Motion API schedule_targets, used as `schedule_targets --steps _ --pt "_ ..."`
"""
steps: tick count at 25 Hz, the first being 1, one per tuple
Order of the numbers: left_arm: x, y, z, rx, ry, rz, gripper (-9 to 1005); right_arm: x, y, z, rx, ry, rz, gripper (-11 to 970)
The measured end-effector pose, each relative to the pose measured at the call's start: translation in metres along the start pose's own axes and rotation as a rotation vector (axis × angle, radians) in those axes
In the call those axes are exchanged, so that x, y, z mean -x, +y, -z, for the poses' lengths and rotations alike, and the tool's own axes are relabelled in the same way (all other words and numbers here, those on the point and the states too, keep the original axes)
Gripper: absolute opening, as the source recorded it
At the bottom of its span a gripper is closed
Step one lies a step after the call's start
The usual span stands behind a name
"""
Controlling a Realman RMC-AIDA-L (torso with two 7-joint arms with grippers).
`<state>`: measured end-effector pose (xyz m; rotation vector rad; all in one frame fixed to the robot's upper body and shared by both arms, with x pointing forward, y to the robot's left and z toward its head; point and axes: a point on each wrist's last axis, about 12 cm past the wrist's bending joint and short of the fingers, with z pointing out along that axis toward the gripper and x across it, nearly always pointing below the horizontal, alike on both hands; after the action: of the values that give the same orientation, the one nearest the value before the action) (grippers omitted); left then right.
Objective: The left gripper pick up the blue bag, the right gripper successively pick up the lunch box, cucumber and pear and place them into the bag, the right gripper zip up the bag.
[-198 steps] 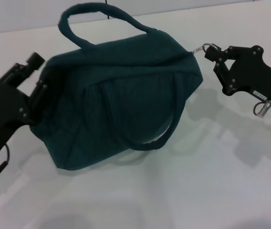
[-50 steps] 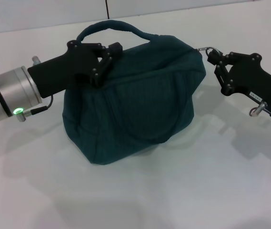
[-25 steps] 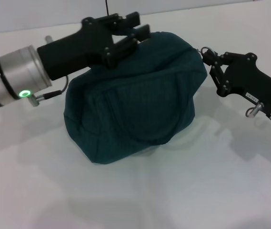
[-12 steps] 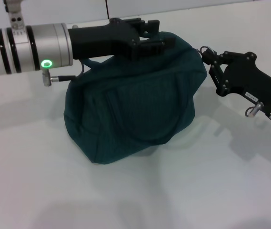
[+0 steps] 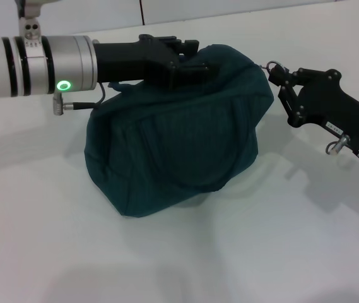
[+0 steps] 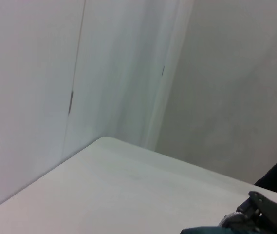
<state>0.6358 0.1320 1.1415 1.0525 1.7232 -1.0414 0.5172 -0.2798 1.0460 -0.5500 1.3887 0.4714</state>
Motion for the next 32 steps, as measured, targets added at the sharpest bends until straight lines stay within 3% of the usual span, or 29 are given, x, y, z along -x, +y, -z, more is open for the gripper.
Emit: schedule_targets --steps 5,15,32 --pt "-0.003 0.001 0.001 0.014 0.005 -0.011 654 0.0 0.0 0.0 -0.001 0.001 0.0 12" --pt "-0.007 -0.001 0.0 0.01 -0.003 -0.04 465 -0.001 0.001 0.0 0.004 0.005 0.0 12" --pt "-0.014 -0.004 0.0 0.002 -0.013 -0.112 307 -0.001 0.0 0.0 0.003 0.006 0.0 12"
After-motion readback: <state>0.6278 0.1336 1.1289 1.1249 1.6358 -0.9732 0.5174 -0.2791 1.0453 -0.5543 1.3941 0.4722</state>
